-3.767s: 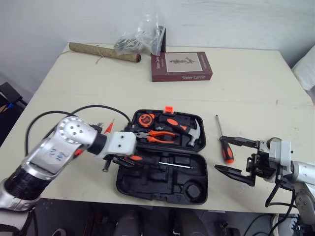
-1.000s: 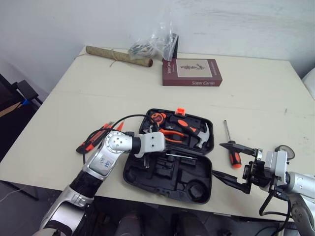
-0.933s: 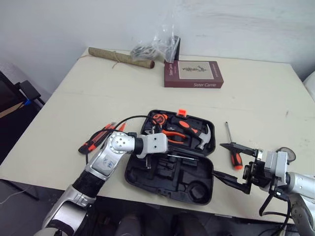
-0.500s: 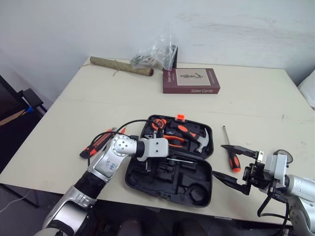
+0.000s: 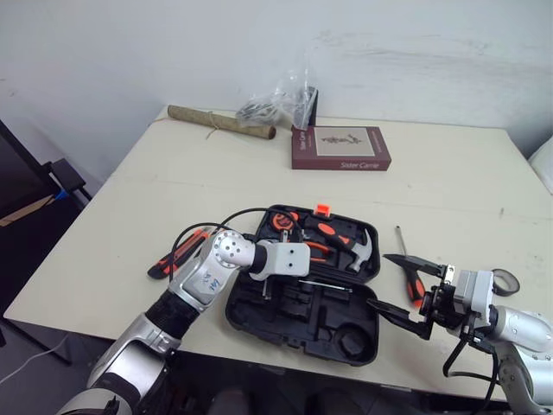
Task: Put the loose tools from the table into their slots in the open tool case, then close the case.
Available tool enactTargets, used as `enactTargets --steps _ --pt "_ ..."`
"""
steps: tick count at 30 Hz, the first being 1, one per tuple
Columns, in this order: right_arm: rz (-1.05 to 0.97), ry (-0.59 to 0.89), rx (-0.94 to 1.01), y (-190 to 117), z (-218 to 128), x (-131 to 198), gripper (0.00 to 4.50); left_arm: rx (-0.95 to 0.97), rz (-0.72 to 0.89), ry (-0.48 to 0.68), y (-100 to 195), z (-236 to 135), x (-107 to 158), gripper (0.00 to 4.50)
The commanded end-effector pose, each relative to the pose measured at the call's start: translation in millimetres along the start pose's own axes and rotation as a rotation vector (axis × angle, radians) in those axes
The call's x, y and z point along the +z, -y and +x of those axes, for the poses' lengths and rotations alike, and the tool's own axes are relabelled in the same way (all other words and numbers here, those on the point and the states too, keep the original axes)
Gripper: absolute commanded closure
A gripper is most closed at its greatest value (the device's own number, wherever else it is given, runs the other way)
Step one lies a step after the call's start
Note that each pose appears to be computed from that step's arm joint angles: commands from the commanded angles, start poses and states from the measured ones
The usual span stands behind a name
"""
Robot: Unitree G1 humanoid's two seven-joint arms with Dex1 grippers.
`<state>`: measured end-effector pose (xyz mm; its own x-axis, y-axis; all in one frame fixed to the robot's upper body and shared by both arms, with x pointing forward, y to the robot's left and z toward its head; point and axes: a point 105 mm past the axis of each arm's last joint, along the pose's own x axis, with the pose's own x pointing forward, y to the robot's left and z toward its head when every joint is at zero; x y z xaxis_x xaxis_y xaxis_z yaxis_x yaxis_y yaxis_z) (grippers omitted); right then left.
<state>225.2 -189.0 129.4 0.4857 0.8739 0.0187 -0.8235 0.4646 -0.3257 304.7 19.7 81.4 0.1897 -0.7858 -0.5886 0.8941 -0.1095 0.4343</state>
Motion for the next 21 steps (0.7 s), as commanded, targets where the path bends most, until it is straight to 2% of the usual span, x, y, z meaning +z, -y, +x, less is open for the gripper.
enactTargets --steps 1,3,6,9,16,21 --pt "-0.051 0.026 0.003 1 6 12 0.0 -0.152 -0.202 -0.042 66 25 -43 4.46" --pt "-0.054 0.025 -0.002 1 7 14 0.0 -0.053 -0.172 0.119 48 18 -19 4.46" --pt "-0.053 0.023 -0.002 1 9 17 0.0 0.034 -0.167 0.257 31 1 -2 4.46" --pt "-0.05 0.023 -0.001 2 10 18 0.0 0.095 -0.225 0.355 17 -17 4 4.46" --pt "-0.048 0.02 0.004 4 10 16 0.0 0.093 -0.267 0.444 6 -39 13 4.46" --pt "-0.047 0.017 0.004 4 8 16 0.0 0.03 -0.264 0.431 14 -45 15 4.46"
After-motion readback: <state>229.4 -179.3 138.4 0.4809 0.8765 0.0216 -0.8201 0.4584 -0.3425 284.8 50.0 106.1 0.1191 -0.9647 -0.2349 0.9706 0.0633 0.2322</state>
